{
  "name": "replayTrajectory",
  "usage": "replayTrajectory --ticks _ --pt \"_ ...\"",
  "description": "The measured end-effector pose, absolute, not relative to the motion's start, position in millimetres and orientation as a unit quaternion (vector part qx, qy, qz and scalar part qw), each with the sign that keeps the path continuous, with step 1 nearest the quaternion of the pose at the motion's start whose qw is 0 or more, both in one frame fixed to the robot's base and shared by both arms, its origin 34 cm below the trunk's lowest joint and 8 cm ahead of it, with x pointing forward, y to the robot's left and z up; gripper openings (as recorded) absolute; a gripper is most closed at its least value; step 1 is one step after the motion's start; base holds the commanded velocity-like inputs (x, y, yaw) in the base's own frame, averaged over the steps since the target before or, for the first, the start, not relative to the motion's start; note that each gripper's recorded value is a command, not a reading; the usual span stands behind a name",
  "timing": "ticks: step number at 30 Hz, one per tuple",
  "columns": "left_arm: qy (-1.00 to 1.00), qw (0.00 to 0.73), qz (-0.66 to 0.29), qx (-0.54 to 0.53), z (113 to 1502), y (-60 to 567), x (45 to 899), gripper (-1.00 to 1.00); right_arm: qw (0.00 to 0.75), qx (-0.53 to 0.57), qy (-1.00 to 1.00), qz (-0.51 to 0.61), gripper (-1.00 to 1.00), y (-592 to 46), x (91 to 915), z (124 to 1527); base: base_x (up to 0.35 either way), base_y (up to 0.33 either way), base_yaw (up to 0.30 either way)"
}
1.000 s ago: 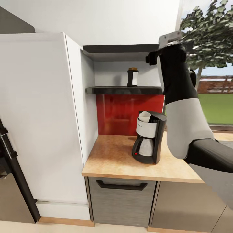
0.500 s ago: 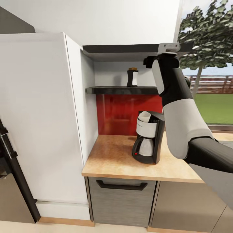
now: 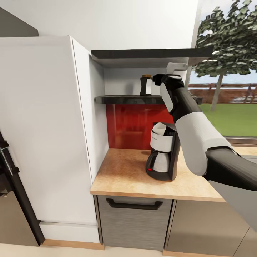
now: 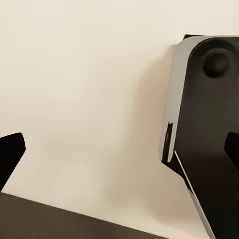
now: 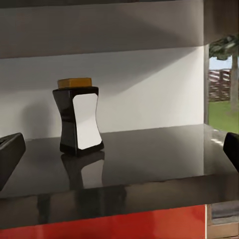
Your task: Set up a coffee station on the kitchen countertop: keep the coffee maker on the countertop, move the bottle of coffee from the kitchen shelf to the counter next to the coffee maker, place a paper coffee filter on top of the coffee maker, put the saucer next to the coffee maker with the coffee cup on the saucer, and place the electric kettle next to the coffee maker.
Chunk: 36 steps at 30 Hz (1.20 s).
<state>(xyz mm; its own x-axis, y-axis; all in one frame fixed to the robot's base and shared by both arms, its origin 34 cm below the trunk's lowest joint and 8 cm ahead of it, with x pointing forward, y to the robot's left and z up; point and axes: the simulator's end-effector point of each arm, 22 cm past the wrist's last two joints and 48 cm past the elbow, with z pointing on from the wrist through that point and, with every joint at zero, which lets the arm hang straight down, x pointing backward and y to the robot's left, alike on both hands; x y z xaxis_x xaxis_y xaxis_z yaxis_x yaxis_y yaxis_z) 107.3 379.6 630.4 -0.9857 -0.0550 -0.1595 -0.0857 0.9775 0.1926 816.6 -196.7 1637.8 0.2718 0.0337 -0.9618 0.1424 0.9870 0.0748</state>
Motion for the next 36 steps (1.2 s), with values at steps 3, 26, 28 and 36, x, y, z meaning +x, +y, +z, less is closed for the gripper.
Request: replayTrajectory --ticks 3,26,28,36 --pt "0.992 0.077 0.098 -0.035 630 377 108 1.0 0.796 0.074 0.6 -0.034 1.0 -197 816 1639 0.0 0.067 0.0" --pt "0.994 0.02 0.105 -0.026 632 381 45 1.0 0.794 0.07 0.603 -0.033 1.0 -195 817 1637 0.001 0.156 0.0" --pt "0.994 0.013 0.105 -0.026 632 382 37 1.0 0.794 0.07 0.602 -0.033 1.0 -195 817 1638 0.16 0.0 0.0" --pt "0.994 0.001 0.105 -0.026 633 380 25 1.0 0.793 0.07 0.604 -0.033 1.0 -195 818 1637 0.256 0.0 0.0"
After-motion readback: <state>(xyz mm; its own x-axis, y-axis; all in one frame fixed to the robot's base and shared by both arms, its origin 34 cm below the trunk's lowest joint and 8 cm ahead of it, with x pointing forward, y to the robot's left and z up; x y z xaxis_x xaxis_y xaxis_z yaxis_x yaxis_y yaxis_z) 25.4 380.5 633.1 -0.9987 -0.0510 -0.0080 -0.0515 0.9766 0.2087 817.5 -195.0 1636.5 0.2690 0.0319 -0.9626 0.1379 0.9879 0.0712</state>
